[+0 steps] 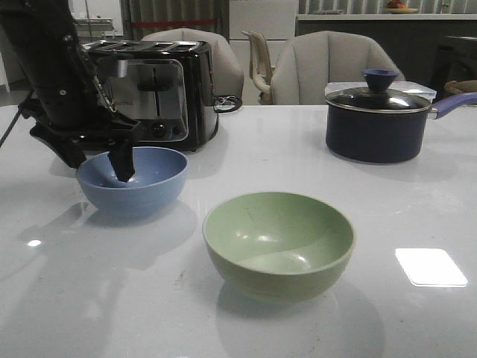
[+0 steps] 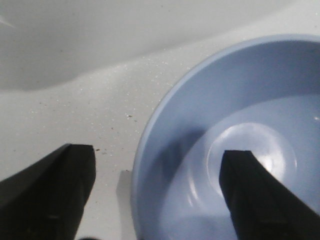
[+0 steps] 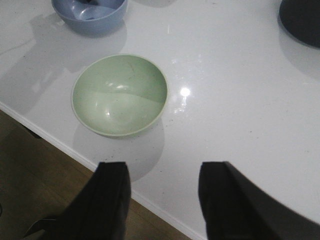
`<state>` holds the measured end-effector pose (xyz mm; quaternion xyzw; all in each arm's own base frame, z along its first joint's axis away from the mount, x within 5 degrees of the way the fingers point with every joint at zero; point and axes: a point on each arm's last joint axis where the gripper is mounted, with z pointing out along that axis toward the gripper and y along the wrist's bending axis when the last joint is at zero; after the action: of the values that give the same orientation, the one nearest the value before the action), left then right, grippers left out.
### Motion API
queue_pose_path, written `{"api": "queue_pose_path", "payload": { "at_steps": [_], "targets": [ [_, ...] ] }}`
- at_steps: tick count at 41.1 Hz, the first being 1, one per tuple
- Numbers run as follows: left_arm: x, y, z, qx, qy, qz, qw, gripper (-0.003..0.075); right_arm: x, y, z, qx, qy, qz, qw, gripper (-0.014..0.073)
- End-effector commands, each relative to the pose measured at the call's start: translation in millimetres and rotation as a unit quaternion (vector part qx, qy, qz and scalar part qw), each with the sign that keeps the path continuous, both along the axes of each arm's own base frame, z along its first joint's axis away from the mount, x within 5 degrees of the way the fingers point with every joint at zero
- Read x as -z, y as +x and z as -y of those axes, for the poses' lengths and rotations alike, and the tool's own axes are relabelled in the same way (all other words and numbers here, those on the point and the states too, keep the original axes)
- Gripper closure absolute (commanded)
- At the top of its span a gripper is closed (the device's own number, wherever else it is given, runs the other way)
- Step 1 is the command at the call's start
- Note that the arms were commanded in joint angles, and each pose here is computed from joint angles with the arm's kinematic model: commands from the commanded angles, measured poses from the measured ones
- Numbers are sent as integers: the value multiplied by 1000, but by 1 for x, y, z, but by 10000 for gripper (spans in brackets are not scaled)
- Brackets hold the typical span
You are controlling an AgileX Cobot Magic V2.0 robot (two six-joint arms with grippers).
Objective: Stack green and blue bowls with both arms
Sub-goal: 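Reach the left gripper down to the light blue bowl's rim and grasp it, then lift the blue bowl with the left gripper and carry it over the green bowl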
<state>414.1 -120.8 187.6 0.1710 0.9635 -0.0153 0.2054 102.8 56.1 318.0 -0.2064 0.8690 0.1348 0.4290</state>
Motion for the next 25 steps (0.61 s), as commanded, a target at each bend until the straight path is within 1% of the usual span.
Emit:
{"api": "queue_pose_path", "payload": {
  "at_steps": [1,11,17,21,25],
  "targets": [
    [-31,5,0,-1,-17,57,998,231,-13,3,0,1,14,43,999,154],
    [-31,5,0,-1,-15,54,998,456,-13,3,0,1,14,43,999,154],
    [-32,4,0,-1,-14,50,999,570,-13,3,0,1,14,43,999,154],
    [-37,2,-1,-1,-9,36,999,623,-13,3,0,1,14,43,999,154],
    [-51,-2,-2,-2,-7,29,1000,619,-13,3,0,1,14,43,999,154]
  ]
}}
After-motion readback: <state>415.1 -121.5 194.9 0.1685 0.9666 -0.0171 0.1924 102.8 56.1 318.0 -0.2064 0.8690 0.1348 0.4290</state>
